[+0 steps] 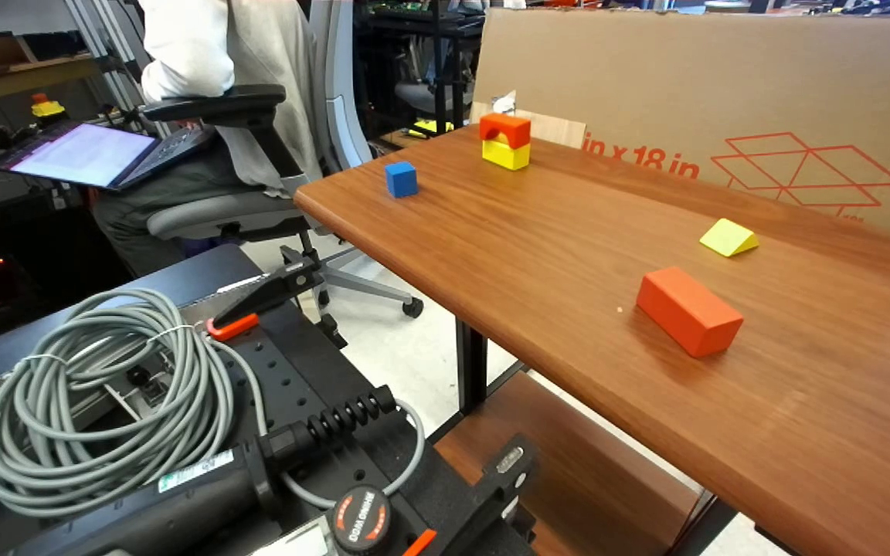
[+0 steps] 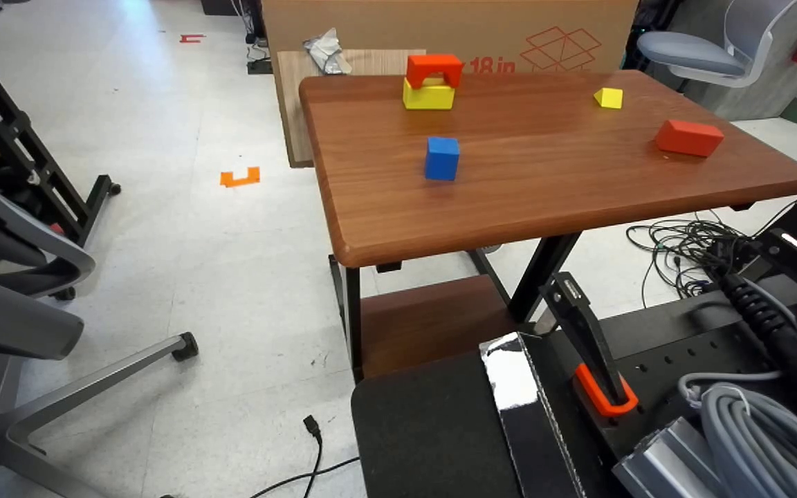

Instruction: Stack the orange block on top of the other orange block

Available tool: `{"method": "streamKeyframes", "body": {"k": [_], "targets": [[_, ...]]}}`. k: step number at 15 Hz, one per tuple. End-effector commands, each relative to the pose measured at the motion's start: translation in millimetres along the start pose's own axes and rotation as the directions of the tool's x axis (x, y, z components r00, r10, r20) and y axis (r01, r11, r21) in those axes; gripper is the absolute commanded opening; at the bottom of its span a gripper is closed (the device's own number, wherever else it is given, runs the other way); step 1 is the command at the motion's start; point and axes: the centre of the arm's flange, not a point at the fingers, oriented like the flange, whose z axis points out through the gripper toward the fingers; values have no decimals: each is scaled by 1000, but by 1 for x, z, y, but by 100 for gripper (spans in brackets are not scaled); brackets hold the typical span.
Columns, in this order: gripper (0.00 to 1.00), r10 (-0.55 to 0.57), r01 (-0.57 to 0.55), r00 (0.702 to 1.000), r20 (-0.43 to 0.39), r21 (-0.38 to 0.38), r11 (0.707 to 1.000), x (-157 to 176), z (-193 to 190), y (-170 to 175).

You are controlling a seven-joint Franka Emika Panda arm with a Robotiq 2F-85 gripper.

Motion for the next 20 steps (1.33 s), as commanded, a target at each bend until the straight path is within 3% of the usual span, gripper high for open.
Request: {"method": "streamKeyframes", "body": {"k": [1, 7, 11, 20], "targets": [[100, 50, -52, 999, -18, -83, 995, 33, 22, -11], [100, 114, -114, 993, -9, -143, 983, 77, 76, -19], [100, 131, -129, 991, 8, -135, 982, 99, 105, -10], [100, 177, -175, 984, -6, -193, 965, 135, 164, 13]]}}
